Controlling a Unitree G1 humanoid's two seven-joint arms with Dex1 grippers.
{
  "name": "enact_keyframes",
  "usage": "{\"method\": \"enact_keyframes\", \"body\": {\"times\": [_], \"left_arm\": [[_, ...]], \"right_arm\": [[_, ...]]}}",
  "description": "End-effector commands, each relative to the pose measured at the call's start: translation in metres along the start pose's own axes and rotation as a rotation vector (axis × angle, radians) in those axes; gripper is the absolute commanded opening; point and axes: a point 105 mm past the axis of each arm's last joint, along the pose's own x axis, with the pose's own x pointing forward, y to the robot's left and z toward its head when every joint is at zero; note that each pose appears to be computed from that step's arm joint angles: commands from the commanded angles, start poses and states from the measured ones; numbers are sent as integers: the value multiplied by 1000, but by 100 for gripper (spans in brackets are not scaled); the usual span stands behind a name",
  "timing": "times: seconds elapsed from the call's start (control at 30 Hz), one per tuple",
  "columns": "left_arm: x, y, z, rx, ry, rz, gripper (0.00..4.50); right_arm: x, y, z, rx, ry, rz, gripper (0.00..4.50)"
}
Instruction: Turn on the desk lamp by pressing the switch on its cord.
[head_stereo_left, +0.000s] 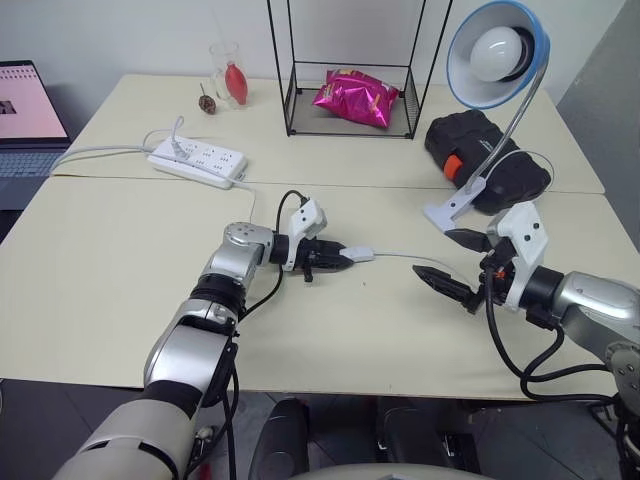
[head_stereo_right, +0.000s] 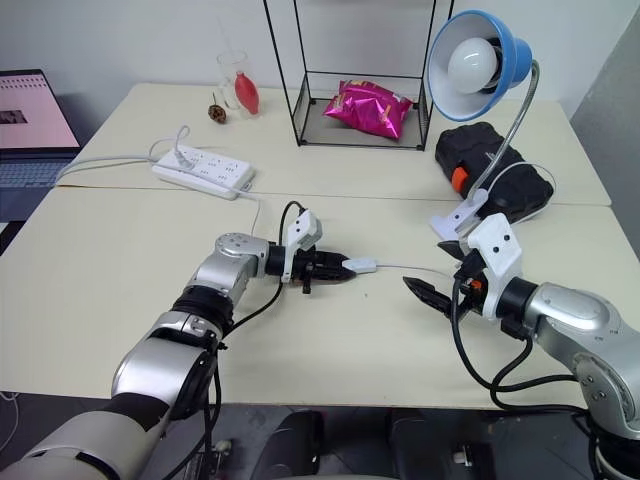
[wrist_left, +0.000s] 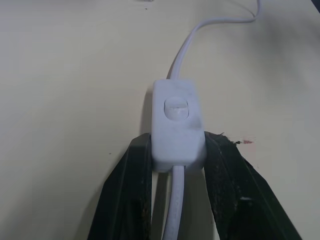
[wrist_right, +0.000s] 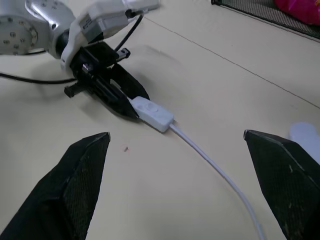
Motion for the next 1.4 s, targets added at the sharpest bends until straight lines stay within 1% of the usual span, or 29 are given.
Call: {"method": "enact_keyframes", "body": {"times": [0.03,0.2,0.33,0.43,0.53,0.67,0.83,1.17,1.4], "left_arm": [[-9,2,34,153,-107,87,111],[-12,-14,50,201,-172,121,111],[-13,-24,61,210,-192,133,111],[-15,-29,64,199,-194,143,111],[-15,-30,67,182,-193,158,111],[-14,-31,68,165,-178,177,111],[-11,-28,69,131,-165,219,111],[-12,-28,77,20,-181,235,111],[-11,-32,81,-1,-172,227,111]], "right_arm": [[1,19,-6,152,-39,34,450],[16,37,-16,424,-115,58,450],[38,34,-20,647,-175,13,450],[54,26,-11,773,-243,-11,450],[67,29,1,857,-288,27,450],[81,27,14,941,-330,40,450],[90,24,21,1014,-361,41,450],[99,23,21,1070,-367,30,450],[103,23,22,1084,-364,30,450]]}}
